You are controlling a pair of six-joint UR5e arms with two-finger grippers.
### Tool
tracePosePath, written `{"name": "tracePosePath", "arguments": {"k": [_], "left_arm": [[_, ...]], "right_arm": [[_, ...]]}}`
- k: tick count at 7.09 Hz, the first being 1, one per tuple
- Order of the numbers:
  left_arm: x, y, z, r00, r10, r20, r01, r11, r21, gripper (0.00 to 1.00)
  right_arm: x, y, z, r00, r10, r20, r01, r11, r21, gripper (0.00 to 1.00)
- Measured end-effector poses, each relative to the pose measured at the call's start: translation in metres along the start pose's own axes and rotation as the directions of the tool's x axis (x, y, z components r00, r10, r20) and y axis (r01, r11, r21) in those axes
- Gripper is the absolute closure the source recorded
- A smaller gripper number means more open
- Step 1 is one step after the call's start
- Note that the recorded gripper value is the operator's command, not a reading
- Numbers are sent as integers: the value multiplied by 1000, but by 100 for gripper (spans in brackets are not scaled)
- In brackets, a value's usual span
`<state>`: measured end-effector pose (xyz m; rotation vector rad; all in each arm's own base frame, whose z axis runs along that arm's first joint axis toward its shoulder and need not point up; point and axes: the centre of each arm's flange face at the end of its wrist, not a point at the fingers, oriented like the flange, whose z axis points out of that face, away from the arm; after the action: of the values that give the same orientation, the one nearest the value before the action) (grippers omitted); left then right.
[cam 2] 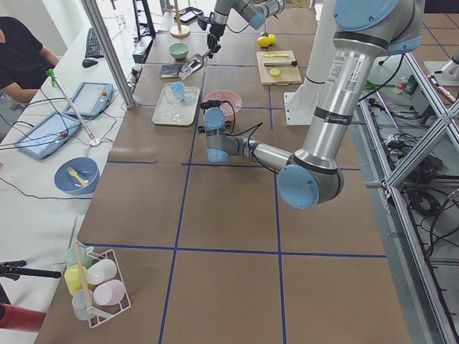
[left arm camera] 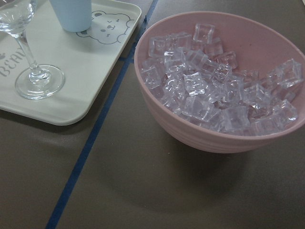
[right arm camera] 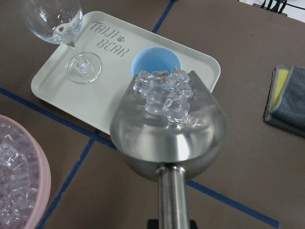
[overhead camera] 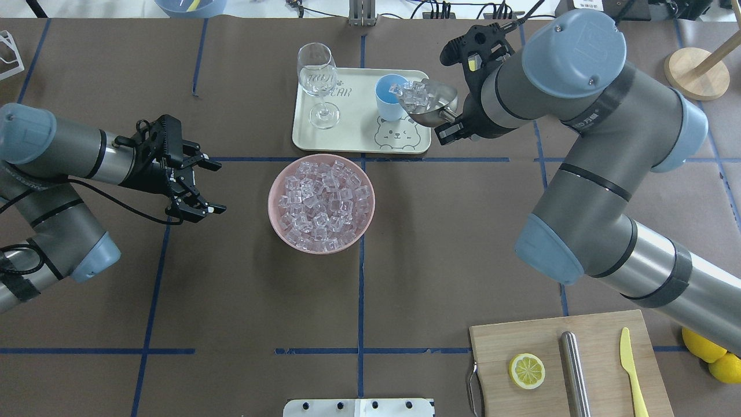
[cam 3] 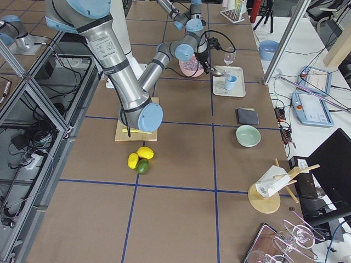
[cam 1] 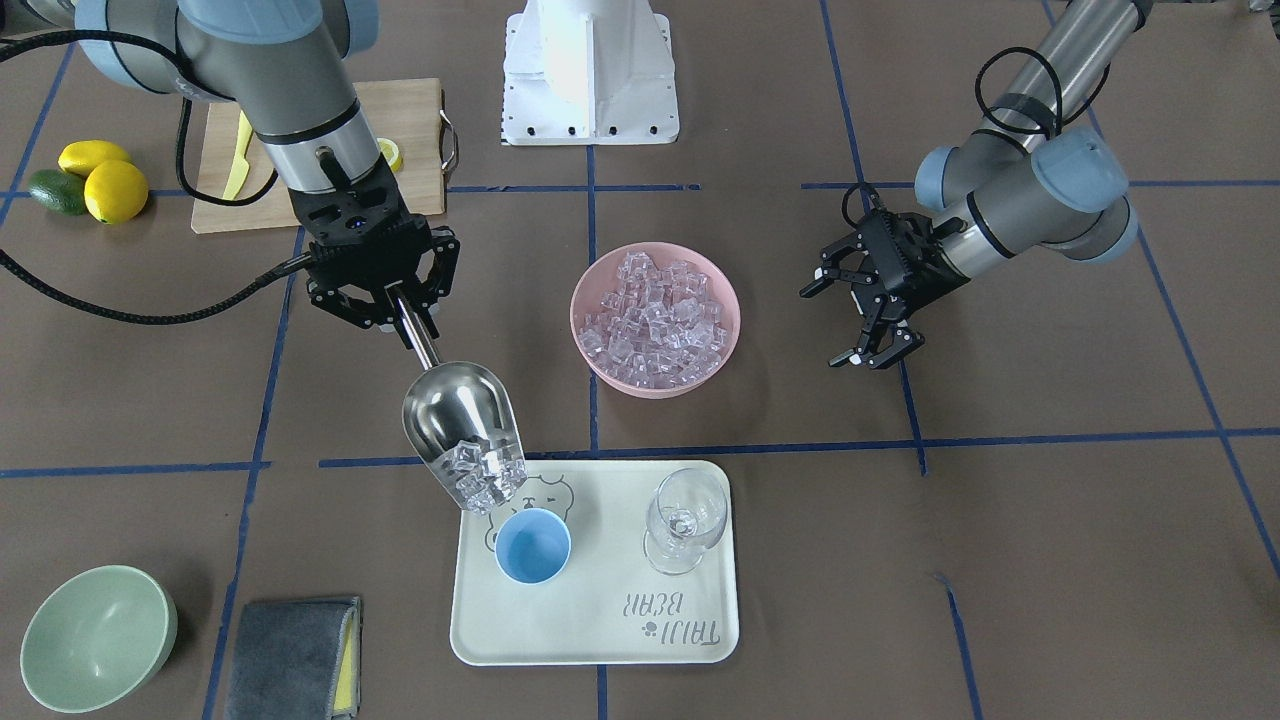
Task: Put ice in cup with scoop
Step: 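Tilt the scoop over the light-blue cup with the right gripper to pour ice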
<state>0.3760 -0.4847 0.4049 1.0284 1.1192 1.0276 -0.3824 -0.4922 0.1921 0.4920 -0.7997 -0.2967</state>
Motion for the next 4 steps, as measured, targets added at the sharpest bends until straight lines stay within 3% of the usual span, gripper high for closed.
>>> {"name": "tracePosePath", "arguments": {"k": [4], "left_arm": [[0, 0, 0, 1000, 1, 0, -1, 1000, 1, 0]], "right_arm": [[3, -3, -3, 1000, -11, 3, 12, 999, -41, 100]]}}
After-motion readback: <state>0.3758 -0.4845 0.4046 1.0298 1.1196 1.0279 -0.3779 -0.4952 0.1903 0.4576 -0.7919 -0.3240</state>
